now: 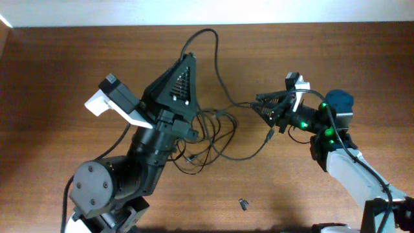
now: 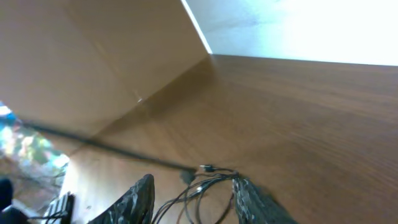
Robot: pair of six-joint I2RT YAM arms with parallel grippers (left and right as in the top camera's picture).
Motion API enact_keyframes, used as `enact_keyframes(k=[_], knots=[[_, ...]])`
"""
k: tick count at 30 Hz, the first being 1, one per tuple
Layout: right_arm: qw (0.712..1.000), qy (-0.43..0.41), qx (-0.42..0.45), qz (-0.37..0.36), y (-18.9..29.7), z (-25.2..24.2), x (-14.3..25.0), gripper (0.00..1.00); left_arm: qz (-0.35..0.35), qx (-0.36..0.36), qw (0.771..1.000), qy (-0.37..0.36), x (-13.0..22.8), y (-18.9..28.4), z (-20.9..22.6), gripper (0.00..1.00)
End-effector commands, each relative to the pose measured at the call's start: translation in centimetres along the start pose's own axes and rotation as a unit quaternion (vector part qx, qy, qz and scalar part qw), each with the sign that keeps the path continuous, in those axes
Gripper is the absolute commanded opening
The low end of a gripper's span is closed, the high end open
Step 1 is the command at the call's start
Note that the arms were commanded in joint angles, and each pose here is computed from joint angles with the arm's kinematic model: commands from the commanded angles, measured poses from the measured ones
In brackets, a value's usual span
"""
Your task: Untangle cables
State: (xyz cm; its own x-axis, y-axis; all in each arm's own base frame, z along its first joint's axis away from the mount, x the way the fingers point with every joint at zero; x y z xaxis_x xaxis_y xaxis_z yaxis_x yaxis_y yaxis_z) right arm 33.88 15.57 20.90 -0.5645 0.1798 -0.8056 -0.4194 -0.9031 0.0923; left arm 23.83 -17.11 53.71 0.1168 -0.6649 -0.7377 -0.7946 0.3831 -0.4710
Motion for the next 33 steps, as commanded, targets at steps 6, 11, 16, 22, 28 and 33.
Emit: enact_keyframes(k=[6,11,16,22,28,33], knots=[[0.996,0.048,-0.079,0.019,-0.5,3.1,0.1,0.45,-0.010,-0.028,1.000,0.007,0.0,-0.5,0.9,0.00],[0.995,0.071,-0.063,0.013,-2.3,3.5,0.4,0.49,0.007,0.000,1.000,0.019,1.6,-1.5,0.1,0.00],[0.997,0.070,-0.039,0.002,-2.8,3.0,0.1,0.49,0.024,0.048,0.998,0.021,2.3,-1.6,-1.4,0.00],[0.997,0.068,0.021,-0.027,-2.8,1.1,-0.9,0.49,0.039,0.090,0.993,0.060,2.6,-1.4,-2.9,0.00],[0.994,0.057,0.076,-0.046,-2.6,-0.7,-1.5,0.49,0.030,0.099,0.993,0.063,2.0,-1.4,-3.2,0.00],[0.994,0.053,0.081,-0.045,-2.5,-0.9,-1.4,0.49,0.016,0.106,0.992,0.067,1.3,-1.3,-3.5,0.00]])
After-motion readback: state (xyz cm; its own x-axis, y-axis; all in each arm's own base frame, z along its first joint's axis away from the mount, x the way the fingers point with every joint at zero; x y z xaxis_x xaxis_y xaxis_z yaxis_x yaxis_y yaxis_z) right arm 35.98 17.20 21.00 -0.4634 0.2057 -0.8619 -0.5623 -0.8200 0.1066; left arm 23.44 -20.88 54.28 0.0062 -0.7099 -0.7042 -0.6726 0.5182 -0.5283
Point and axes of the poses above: each gripper's point midway between its finger pads, its own y axis back along the fingers, its own z axis along the line the jaws close on, x = y × z, the point moved 1 cm from there along y, back along the fingers, and after that the axes turned 9 degrees about -y, right-handed, at the moved point
